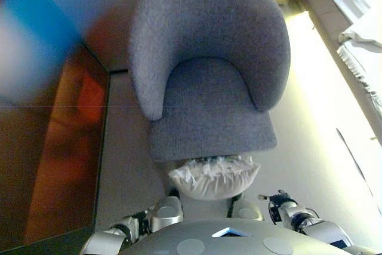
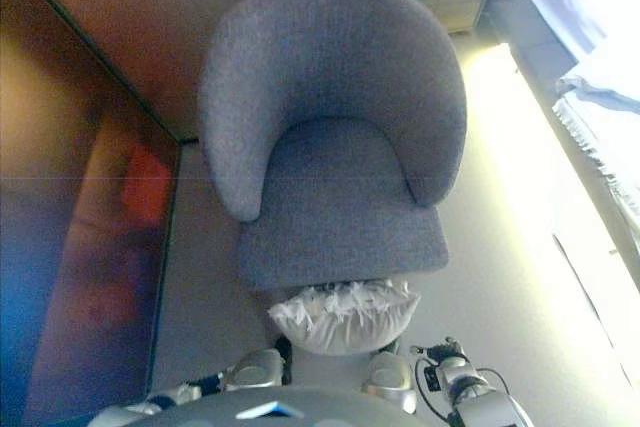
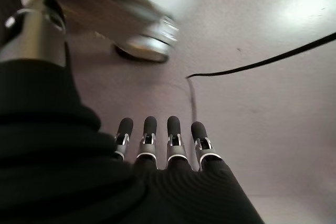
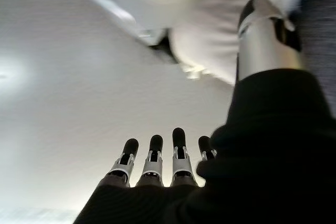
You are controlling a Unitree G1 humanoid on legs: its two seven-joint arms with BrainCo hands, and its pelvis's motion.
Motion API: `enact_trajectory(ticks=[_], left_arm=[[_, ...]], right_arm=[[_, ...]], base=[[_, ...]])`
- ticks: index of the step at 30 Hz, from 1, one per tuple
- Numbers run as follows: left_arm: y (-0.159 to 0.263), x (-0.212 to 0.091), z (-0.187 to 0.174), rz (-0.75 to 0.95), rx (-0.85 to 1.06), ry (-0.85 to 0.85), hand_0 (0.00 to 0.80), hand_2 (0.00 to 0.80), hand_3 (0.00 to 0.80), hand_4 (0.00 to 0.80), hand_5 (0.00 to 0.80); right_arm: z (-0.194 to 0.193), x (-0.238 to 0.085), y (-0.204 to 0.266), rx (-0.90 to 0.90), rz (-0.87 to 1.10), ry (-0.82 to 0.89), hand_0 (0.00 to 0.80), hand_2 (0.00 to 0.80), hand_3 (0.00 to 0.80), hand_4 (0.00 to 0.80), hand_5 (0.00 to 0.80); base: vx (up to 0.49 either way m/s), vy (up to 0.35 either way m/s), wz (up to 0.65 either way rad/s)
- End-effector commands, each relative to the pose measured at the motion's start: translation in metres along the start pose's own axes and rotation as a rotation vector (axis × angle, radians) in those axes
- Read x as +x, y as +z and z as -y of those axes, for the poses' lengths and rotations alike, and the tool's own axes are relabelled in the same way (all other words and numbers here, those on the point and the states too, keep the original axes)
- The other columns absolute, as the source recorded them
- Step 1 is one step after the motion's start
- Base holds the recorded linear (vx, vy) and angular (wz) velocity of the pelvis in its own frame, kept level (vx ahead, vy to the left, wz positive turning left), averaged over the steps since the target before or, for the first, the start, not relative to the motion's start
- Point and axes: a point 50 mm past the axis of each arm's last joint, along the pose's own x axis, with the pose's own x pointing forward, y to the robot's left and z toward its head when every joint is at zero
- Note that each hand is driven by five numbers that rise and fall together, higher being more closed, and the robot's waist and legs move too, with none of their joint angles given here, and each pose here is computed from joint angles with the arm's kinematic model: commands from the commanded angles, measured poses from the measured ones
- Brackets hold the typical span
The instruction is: Pick up the cushion and take it to the sofa
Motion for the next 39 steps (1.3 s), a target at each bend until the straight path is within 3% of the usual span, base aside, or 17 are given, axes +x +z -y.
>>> enact_trajectory(ticks=[1, 7, 14, 22, 29, 39], left_arm=[[0.021, -0.002, 0.000, 0.066, 0.017, 0.020, 0.000, 0.000, 0.000, 0.000, 0.000], [0.071, -0.013, -0.005, 0.243, 0.002, 0.079, 0.000, 0.000, 0.000, 0.000, 0.000], [0.130, -0.036, 0.007, 0.457, -0.057, 0.099, 0.000, 0.000, 0.000, 0.000, 0.000], [0.197, -0.081, 0.026, 0.792, -0.024, 0.101, 0.000, 0.000, 0.000, 0.000, 0.000], [0.227, -0.108, 0.042, 0.931, 0.066, 0.082, 0.000, 0.000, 0.000, 0.000, 0.000], [0.250, -0.127, 0.035, 0.992, 0.020, 0.158, 0.000, 0.000, 0.000, 0.000, 0.000]], right_arm=[[0.011, -0.002, 0.061, 0.076, 0.193, -0.065, 0.000, 0.000, 0.000, 0.000, 0.000], [0.016, -0.017, 0.126, 0.109, 0.397, -0.110, 0.000, 0.000, 0.000, 0.000, 0.000], [0.030, -0.031, 0.167, 0.108, 0.526, -0.181, 0.000, 0.000, 0.000, 0.000, 0.000], [0.042, -0.065, 0.228, 0.148, 0.747, -0.284, 0.000, 0.000, 0.000, 0.000, 0.000], [0.060, -0.080, 0.250, 0.189, 0.782, -0.430, 0.000, 0.000, 0.000, 0.000, 0.000], [0.087, -0.097, 0.269, 0.273, 0.815, -0.579, 0.000, 0.000, 0.000, 0.000, 0.000]], base=[[-0.216, 0.035, 0.05], [-0.197, 0.013, -0.09], [-0.149, -0.047, -0.04], [-0.075, -0.017, 0.01], [-0.054, 0.010, 0.01], [-0.036, -0.014, -0.01]])
